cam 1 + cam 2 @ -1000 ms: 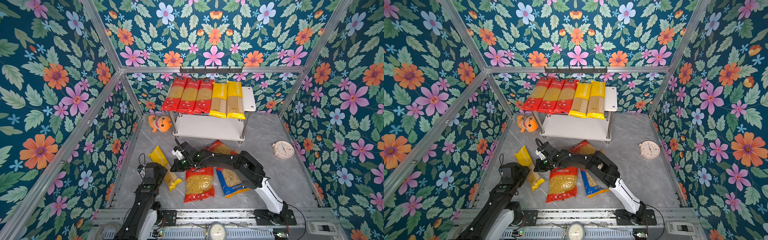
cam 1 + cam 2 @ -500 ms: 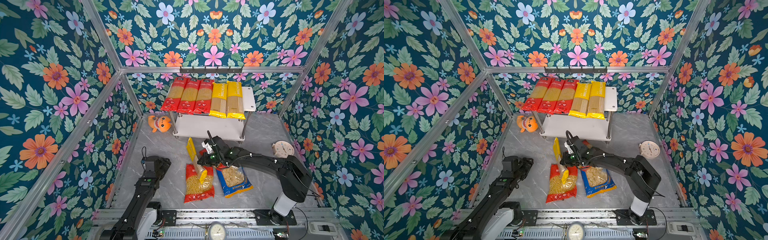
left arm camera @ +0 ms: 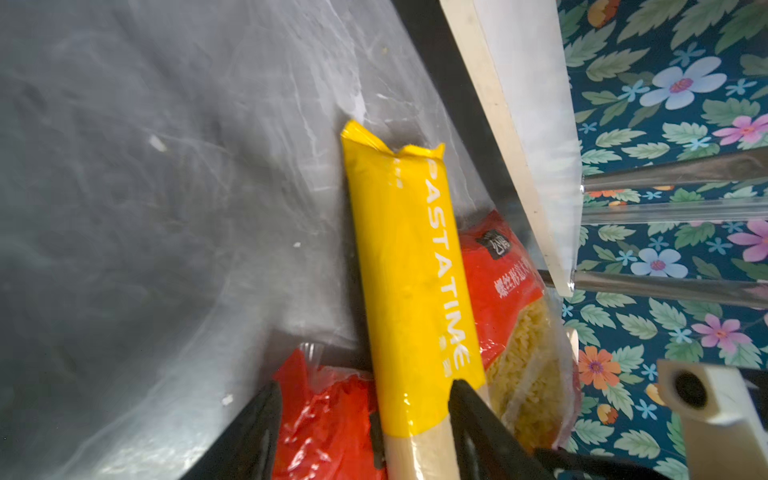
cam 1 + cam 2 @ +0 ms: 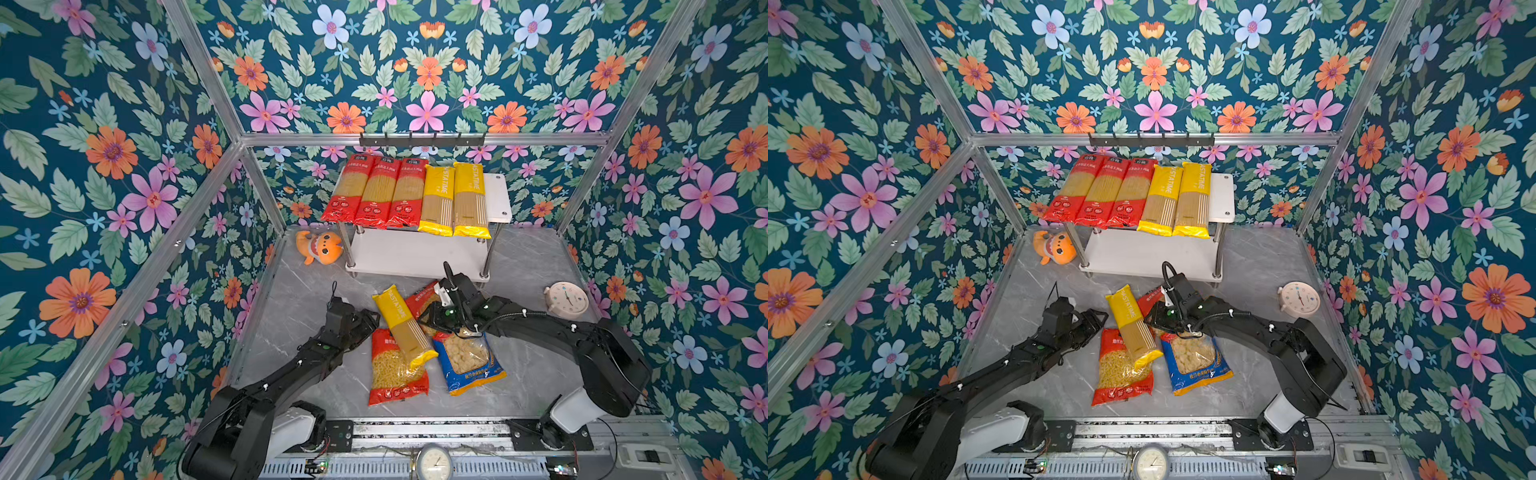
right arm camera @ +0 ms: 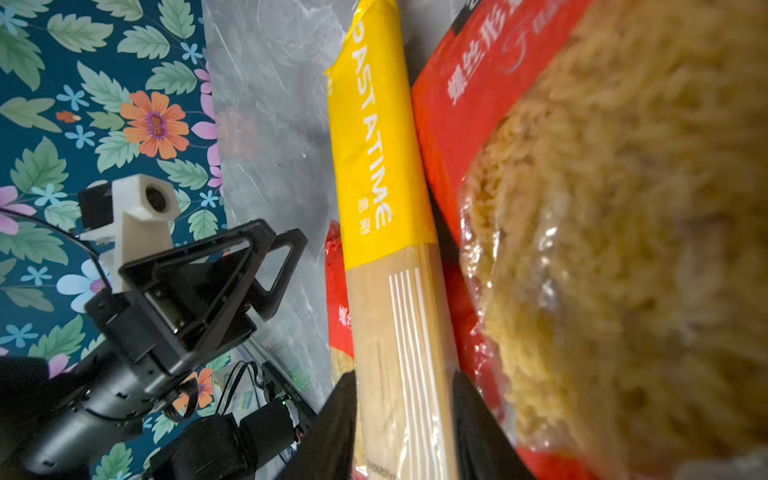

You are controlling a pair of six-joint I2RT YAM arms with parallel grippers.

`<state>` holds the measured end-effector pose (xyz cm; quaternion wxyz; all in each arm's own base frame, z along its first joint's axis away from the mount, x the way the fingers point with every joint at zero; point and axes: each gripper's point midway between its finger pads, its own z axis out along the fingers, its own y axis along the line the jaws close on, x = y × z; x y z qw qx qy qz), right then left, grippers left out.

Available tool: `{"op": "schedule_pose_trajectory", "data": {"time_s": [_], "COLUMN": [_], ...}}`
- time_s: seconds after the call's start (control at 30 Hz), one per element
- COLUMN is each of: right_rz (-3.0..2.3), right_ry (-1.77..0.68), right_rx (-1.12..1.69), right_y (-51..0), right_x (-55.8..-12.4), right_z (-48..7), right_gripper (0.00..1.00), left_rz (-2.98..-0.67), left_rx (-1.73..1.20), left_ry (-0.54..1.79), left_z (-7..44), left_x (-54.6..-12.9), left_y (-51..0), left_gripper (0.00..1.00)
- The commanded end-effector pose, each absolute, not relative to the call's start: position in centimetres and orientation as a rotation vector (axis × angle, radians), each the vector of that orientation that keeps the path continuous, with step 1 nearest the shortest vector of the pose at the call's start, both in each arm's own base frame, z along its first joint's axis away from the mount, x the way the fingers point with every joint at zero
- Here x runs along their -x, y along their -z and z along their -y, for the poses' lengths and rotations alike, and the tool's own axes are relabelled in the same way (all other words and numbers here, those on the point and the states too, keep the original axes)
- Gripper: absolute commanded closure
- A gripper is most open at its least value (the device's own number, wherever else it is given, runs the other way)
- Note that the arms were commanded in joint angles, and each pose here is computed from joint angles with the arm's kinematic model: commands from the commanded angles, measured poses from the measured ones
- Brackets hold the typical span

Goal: Place and organize the pasta boxes and bags onto the shelf
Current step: 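Lift the pack with the right gripper while the left gripper grasps its upper end, then raise the pack upright toward the upper shelf with both grippers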

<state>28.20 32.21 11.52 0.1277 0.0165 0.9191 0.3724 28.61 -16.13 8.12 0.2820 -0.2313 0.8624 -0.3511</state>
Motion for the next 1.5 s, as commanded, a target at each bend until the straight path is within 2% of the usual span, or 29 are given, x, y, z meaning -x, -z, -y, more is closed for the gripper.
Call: {"op": "schedule_pose_trajectory", "data": {"time_s": [0.0, 0.17, 0.43, 0.7, 0.83, 0.93, 1.03, 1.23, 1.47], "right_rz": [-2.66, -2.711, -2.8, -2.745, -2.697, -2.644, -2.596, -2.401, -2.09], "right_ry": [-1.06, -0.998, -1.003, -1.28, -1.409, -1.47, -1.489, -1.443, -1.399], "right_rx": [0.046, 0.079, 0.096, 0.197, 0.204, 0.166, 0.153, 0.229, 0.422], "right_y": [-11.8, -9.1, -5.3, -8.2, -9.9, -11.0, -12.2, -15.6, -21.2], "right_x": [-29.3, -30.8, -31.0, -29.8, -29.1, -29.0, -28.8, -29.1, -28.5], "right_z": [-32.6, -33.2, -34.6, -37.0, -37.7, -37.8, -37.4, -36.2, -35.0], "right_gripper": [0.57, 0.55, 0.51, 0.73, 0.86, 0.95, 1.0, 1.0, 1.0], "left_rz": [-2.282, -2.323, -2.324, -2.29, -2.292, -2.286, -2.256, -2.203, -2.034], "left_rx": [0.508, 0.505, 0.507, 0.402, 0.378, 0.369, 0.37, 0.406, 0.284], "left_ry": [1.003, 1.0, 1.02, 1.148, 1.158, 1.155, 1.136, 1.141, 1.225], "left_z": [17.7, 18.1, 18.6, 21.1, 21.3, 21.2, 20.6, 18.9, 18.4], "left_x": [-29.2, -28.8, -29.2, -29.9, -29.8, -29.6, -29.5, -30.1, -30.9], "left_y": [-9.4, -7.7, -6.7, -7.8, -8.0, -8.4, -9.3, -11.8, -18.5], "left_gripper": [0.35, 0.38, 0.43, 0.6, 0.62, 0.62, 0.6, 0.52, 0.4]}}
